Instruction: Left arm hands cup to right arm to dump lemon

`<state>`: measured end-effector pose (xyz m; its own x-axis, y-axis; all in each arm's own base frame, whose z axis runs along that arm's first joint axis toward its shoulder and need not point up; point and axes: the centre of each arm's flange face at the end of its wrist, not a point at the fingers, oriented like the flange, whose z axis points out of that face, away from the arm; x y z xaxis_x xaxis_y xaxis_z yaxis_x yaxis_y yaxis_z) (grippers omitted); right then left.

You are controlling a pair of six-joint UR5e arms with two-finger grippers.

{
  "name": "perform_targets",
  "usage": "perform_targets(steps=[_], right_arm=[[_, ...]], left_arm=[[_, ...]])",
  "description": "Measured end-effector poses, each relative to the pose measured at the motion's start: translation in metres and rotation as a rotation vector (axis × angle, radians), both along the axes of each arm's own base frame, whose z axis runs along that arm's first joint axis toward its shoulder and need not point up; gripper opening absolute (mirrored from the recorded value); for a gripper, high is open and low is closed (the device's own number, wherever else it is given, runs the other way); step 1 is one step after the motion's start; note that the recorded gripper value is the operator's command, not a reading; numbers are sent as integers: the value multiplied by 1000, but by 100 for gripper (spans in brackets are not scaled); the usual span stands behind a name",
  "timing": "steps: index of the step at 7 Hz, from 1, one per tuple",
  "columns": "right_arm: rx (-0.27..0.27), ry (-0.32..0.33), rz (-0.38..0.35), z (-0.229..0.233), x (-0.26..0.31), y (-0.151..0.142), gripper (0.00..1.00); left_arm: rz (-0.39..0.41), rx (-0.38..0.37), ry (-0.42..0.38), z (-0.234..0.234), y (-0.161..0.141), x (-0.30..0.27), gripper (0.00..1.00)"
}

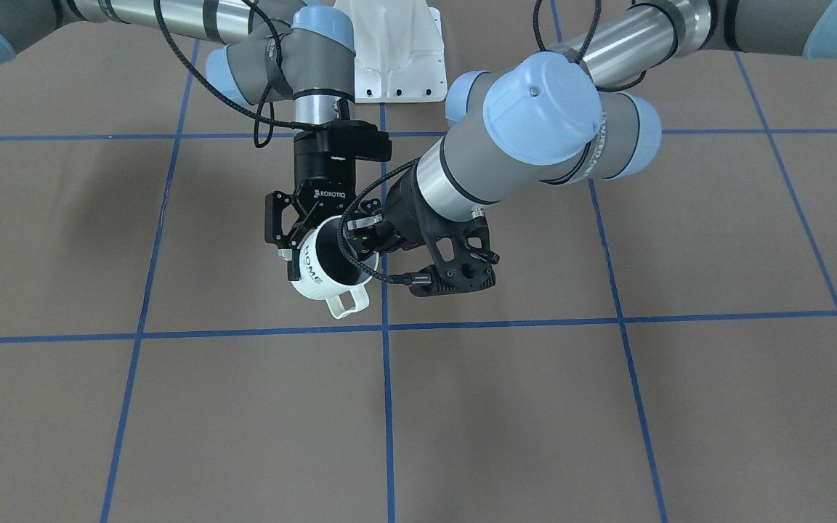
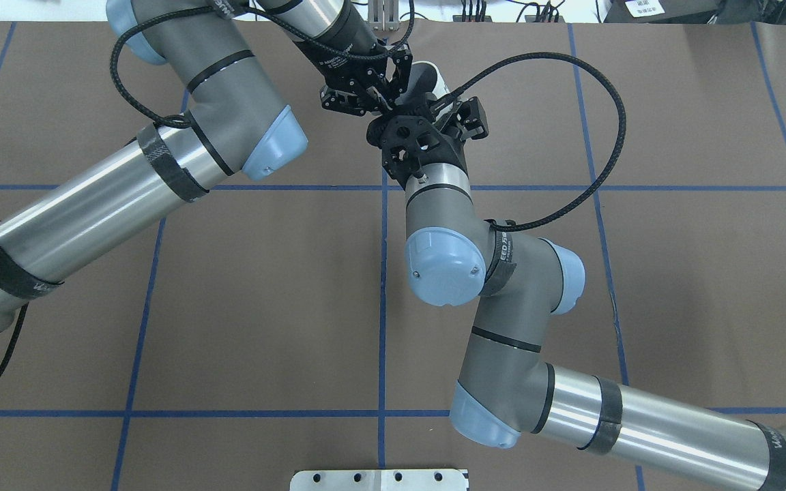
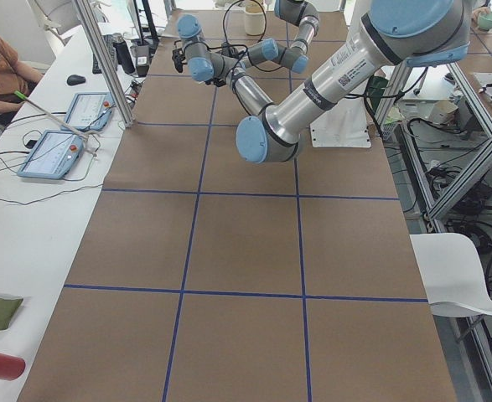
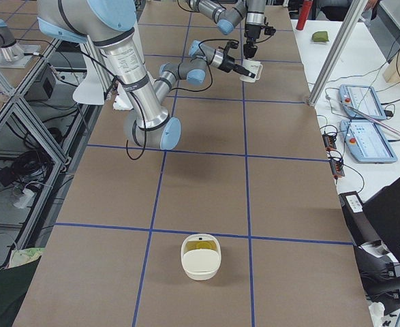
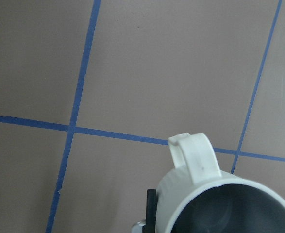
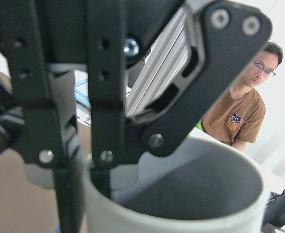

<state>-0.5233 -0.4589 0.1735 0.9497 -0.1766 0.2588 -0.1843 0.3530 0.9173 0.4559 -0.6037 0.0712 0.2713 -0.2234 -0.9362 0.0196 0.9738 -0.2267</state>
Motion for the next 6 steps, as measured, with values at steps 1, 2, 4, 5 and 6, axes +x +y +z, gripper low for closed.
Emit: perform_targets(steps=[1,2,4,5,6], right_arm=[[0,0,0,0,0,0,99],[0,-1,0,0,0,0,100],[1,-4,0,-2,1,0,100],[2,-5,-1,-2,1,0,100],[2,-5,-1,-2,1,0,100]], left_arm=[[0,0,0,0,0,0,0],[0,0,0,0,0,0,0],[-4,-6,-2,1,-1,-1,0],[-5,-7,-2,0,-2,-2,0],[-8,-9,-2,1,-3,-3,0]])
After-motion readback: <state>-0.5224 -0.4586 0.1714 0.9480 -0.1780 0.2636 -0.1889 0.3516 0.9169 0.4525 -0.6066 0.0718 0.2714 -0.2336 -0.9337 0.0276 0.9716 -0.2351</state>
